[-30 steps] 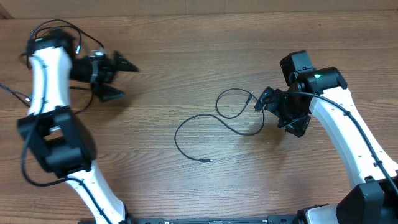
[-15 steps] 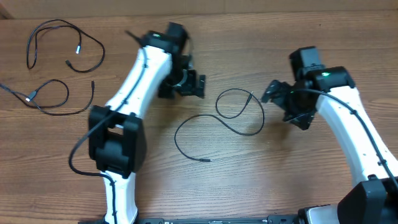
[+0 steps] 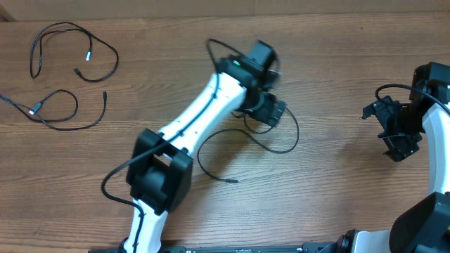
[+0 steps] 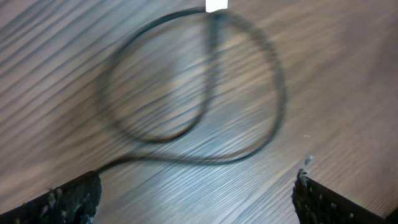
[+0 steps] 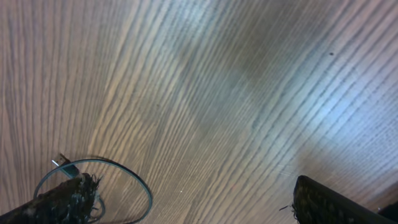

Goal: Untangle cables

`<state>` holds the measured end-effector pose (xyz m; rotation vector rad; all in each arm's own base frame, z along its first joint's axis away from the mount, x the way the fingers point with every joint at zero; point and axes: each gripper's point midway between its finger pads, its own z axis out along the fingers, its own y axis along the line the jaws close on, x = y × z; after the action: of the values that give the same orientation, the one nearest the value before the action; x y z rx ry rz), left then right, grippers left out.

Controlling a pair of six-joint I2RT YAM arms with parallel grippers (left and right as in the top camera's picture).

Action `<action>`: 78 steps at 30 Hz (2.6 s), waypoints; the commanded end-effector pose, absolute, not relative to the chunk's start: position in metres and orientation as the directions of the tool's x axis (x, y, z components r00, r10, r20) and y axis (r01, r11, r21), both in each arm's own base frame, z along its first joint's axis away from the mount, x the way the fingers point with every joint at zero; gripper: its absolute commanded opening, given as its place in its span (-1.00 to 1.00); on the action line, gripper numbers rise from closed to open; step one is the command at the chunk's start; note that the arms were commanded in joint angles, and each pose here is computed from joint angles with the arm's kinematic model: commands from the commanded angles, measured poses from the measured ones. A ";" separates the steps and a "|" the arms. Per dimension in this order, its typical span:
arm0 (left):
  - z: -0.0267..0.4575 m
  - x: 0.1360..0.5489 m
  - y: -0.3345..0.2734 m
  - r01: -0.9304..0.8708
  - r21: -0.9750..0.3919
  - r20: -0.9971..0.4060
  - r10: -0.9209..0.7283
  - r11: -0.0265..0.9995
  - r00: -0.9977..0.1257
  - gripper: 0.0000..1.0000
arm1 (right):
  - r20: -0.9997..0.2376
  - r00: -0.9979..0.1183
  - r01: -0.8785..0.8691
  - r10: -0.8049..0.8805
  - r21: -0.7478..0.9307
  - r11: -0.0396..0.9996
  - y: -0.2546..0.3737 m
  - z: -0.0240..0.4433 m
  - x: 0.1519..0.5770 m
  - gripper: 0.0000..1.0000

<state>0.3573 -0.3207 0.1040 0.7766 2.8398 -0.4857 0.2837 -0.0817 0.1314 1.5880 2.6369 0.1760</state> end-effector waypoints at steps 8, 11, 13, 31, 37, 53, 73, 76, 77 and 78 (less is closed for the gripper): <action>0.065 0.303 -0.371 0.813 -0.163 -0.214 0.784 0.560 -0.583 0.89 | 0.004 -0.475 0.870 0.880 0.150 0.469 -0.081 0.133 0.288 1.00; 0.055 0.293 -0.371 0.848 -0.159 -0.183 0.829 0.506 -0.529 0.89 | 0.004 -0.475 0.870 0.880 0.150 0.469 -0.081 0.133 0.288 1.00; 0.046 0.289 -0.369 0.856 -0.162 -0.156 0.844 0.491 -0.513 0.89 | 0.005 -0.475 0.870 0.880 0.150 0.469 -0.081 0.133 0.287 0.99; 0.002 0.296 -0.365 0.926 -0.104 -0.115 0.920 0.364 -0.375 0.45 | 0.004 -0.475 0.870 0.880 0.150 0.469 -0.081 0.133 0.288 1.00; 0.000 0.303 -0.364 0.928 -0.064 -0.114 0.921 0.368 -0.373 0.51 | 0.004 -0.475 0.870 0.880 0.150 0.469 -0.081 0.133 0.288 1.00; -0.034 0.295 -0.352 0.923 -0.010 -0.003 0.923 0.386 -0.386 0.24 | 0.004 -0.475 0.870 0.880 0.150 0.469 -0.081 0.133 0.288 1.00; 0.008 0.301 -0.354 0.828 -0.011 0.028 0.828 0.560 -0.560 -0.91 | 0.005 -0.475 0.870 0.880 0.150 0.469 -0.081 0.133 0.288 1.00; 0.045 0.313 -0.362 0.776 -0.006 -0.022 0.776 0.631 -0.631 -0.92 | 0.004 -0.475 0.870 0.880 0.150 0.469 -0.081 0.133 0.288 1.00; 0.058 0.319 -0.364 0.756 -0.007 -0.046 0.755 0.654 -0.654 -0.91 | 0.004 -0.475 0.870 0.880 0.150 0.469 -0.081 0.133 0.288 1.00; 0.070 0.324 -0.365 0.739 -0.008 -0.068 0.737 0.674 -0.673 -0.92 | 0.004 -0.475 0.870 0.880 0.150 0.469 -0.081 0.133 0.288 1.00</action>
<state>0.3003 -0.3496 0.0274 1.4744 2.8383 0.0316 0.2873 -0.0800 0.1319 1.5813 2.6298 0.2049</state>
